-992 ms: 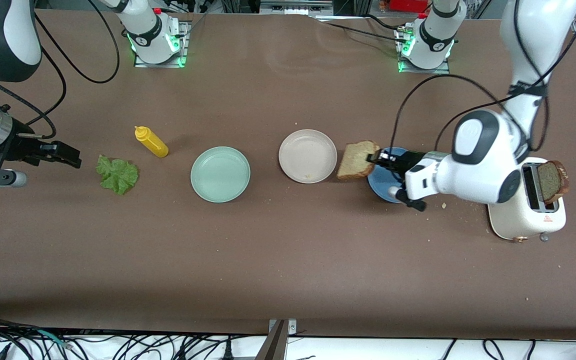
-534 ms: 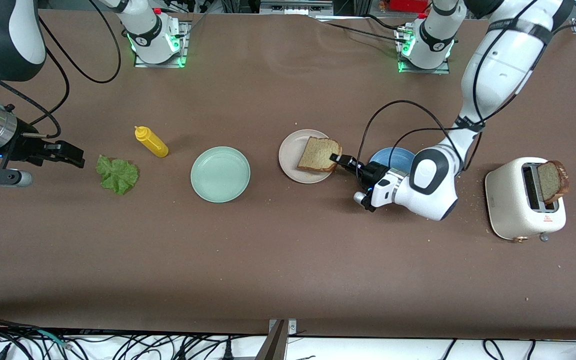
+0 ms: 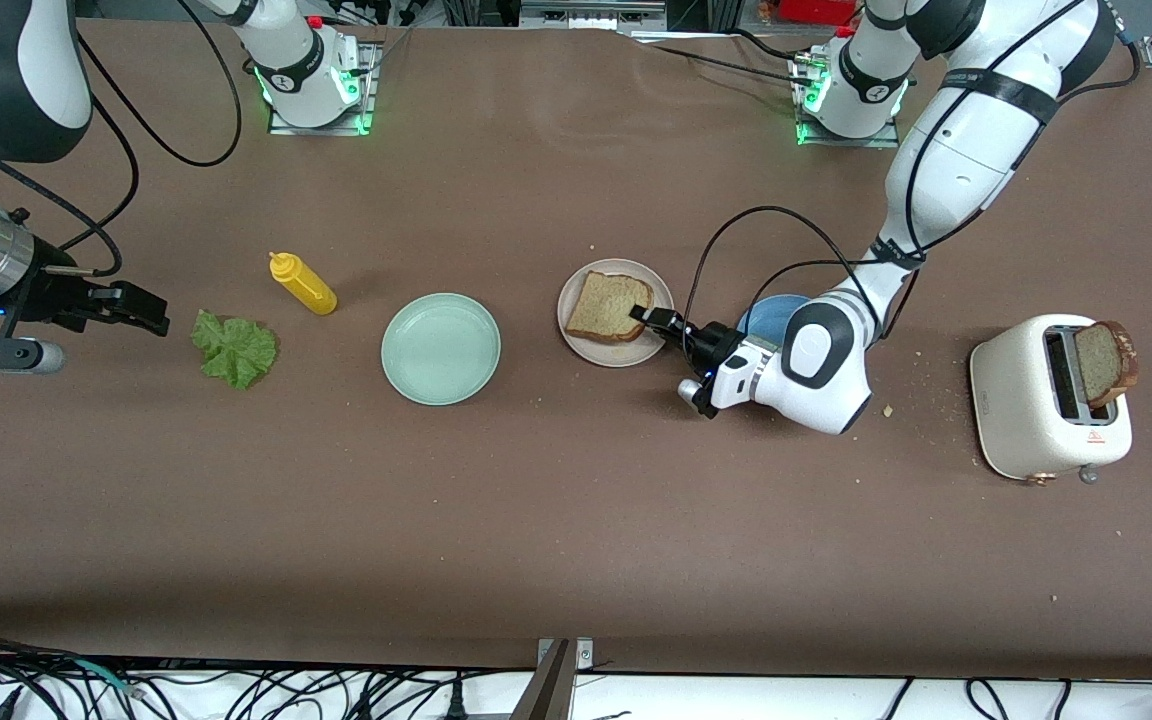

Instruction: Make sandwich in beige plate with both arms

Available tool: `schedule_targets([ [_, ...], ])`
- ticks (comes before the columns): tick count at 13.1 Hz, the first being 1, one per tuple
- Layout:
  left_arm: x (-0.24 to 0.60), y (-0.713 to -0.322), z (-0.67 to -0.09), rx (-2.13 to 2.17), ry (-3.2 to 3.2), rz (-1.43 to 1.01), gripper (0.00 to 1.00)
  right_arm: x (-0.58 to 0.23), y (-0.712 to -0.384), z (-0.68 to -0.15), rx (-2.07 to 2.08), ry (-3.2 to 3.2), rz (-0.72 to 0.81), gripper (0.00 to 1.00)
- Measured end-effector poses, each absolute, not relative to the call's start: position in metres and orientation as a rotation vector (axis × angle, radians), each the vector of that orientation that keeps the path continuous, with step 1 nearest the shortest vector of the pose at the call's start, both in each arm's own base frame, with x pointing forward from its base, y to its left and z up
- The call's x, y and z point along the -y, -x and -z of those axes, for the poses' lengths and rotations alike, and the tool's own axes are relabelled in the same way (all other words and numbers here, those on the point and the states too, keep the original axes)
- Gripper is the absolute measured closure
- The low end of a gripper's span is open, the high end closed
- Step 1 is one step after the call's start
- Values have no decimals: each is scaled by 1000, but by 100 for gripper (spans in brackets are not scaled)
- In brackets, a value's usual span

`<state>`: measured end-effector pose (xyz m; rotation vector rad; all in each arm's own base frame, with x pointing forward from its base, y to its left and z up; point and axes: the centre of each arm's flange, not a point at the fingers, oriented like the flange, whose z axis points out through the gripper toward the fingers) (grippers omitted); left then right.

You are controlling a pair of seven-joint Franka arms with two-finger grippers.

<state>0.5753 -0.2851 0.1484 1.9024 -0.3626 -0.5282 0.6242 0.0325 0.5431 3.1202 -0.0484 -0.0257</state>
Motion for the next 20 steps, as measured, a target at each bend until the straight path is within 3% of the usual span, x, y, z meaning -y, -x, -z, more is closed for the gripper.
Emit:
schedule_targets([
  [7,260,-603,-180,476,-2017,453,2,-32,-624,-543,50,-3119,25,0],
  [14,213,-630,-272,674,-2319,357,0,-32,-624,-543,50,-3119,25,0],
  [20,155,-655,-393,707,-2816,202,0,-31,-624,-543,50,-3118,25,0],
])
